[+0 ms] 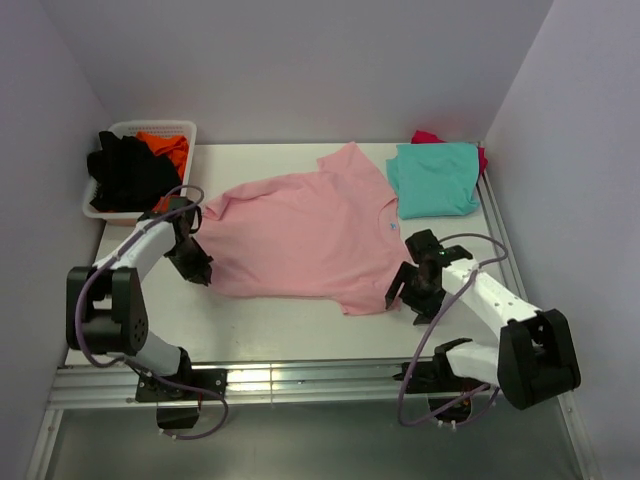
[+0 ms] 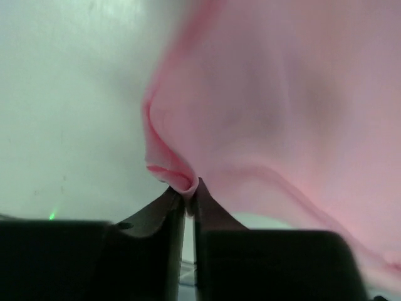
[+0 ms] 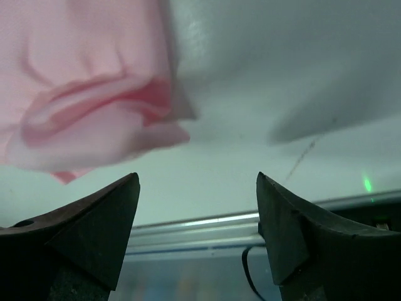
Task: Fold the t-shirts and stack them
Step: Flatten the tshirt out
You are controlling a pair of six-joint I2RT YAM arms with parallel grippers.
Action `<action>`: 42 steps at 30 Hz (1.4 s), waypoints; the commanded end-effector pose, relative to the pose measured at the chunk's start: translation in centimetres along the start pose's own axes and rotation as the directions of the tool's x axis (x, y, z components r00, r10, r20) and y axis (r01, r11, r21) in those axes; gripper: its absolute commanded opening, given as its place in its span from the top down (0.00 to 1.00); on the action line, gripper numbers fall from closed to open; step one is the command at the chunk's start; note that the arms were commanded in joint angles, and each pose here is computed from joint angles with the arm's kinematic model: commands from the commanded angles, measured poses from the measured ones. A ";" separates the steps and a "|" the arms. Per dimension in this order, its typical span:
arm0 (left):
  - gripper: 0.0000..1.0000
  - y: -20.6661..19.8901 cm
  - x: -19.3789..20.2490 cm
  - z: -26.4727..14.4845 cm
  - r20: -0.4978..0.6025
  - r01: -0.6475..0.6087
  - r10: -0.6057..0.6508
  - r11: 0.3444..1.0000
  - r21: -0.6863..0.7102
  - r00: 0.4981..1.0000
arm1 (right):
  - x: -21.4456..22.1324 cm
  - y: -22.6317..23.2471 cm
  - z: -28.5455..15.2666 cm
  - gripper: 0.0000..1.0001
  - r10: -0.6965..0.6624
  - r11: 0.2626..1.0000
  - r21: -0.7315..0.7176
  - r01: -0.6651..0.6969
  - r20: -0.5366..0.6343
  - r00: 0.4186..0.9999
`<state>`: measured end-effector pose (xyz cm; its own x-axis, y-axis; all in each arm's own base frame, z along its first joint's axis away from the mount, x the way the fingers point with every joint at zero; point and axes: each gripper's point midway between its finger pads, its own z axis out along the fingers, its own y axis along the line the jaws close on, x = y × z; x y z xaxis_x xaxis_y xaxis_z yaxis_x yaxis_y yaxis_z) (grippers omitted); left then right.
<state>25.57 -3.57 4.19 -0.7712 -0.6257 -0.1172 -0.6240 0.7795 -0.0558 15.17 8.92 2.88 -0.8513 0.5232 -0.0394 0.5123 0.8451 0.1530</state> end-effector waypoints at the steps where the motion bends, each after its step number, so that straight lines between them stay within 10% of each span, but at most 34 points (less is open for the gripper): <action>1: 0.84 0.7 3.9 -3.0 -0.097 0.042 -0.035 0.997 0.070 0.995 | 0.1 0.8 -3.7 0.18 0.008 0.999 -0.034 -0.007 0.028 1.000; 6: 0.47 1.5 5.8 -6.2 -0.104 0.060 -0.047 0.991 0.122 0.993 | -1.8 2.0 -10.2 0.18 -0.034 0.995 -0.085 0.048 0.157 0.987; 8: 0.01 1.1 5.6 -7.3 -0.089 0.059 -0.045 0.986 0.157 0.995 | -3.4 3.6 -13.0 0.18 -0.035 0.989 -0.131 0.067 0.231 0.972; 9: 0.01 0.3 4.5 -8.3 -0.054 0.056 -0.047 0.982 0.182 0.997 | -4.2 4.4 -13.5 0.18 -0.035 0.987 -0.141 0.072 0.248 0.968; 14: 0.07 -4.2 -1.6 -7.8 0.073 0.023 -0.043 0.967 0.252 0.996 | -10.4 12.2 -15.4 0.32 -0.036 0.938 -0.303 0.167 0.394 0.918; 17: 0.23 -8.3 -6.0 -6.9 0.101 0.000 -0.030 0.957 0.289 0.994 | -13.6 16.3 -13.6 0.63 -0.064 0.933 -0.307 0.187 0.368 0.927; 18: 0.28 -8.9 -6.7 -4.5 0.058 0.008 -0.023 0.968 0.251 0.998 | -14.4 17.1 -10.8 0.96 -0.084 0.948 -0.267 0.172 0.312 0.946; 19: 0.43 -9.6 -7.7 -3.9 0.059 -0.001 -0.015 0.969 0.246 0.998 | -15.0 17.8 -10.1 1.00 -0.094 0.951 -0.255 0.173 0.295 0.951; 25: 0.83 -14.5 -11.9 0.9 0.012 -0.023 0.021 0.968 0.249 1.000 | -17.7 21.0 -7.1 1.00 -0.137 0.956 -0.219 0.195 0.255 0.957; 42: 0.83 -18.0 -20.8 8.2 0.108 0.034 -0.052 0.986 0.166 0.993 | -16.8 17.9 -5.1 1.00 -0.179 0.973 -0.109 0.202 0.190 0.965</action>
<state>53.55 -6.14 2.30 -0.7370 -0.6243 -0.2591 -0.5635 0.7792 -0.2745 38.87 15.55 10.25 -0.8927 0.3890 -0.2274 0.3278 0.9070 0.2646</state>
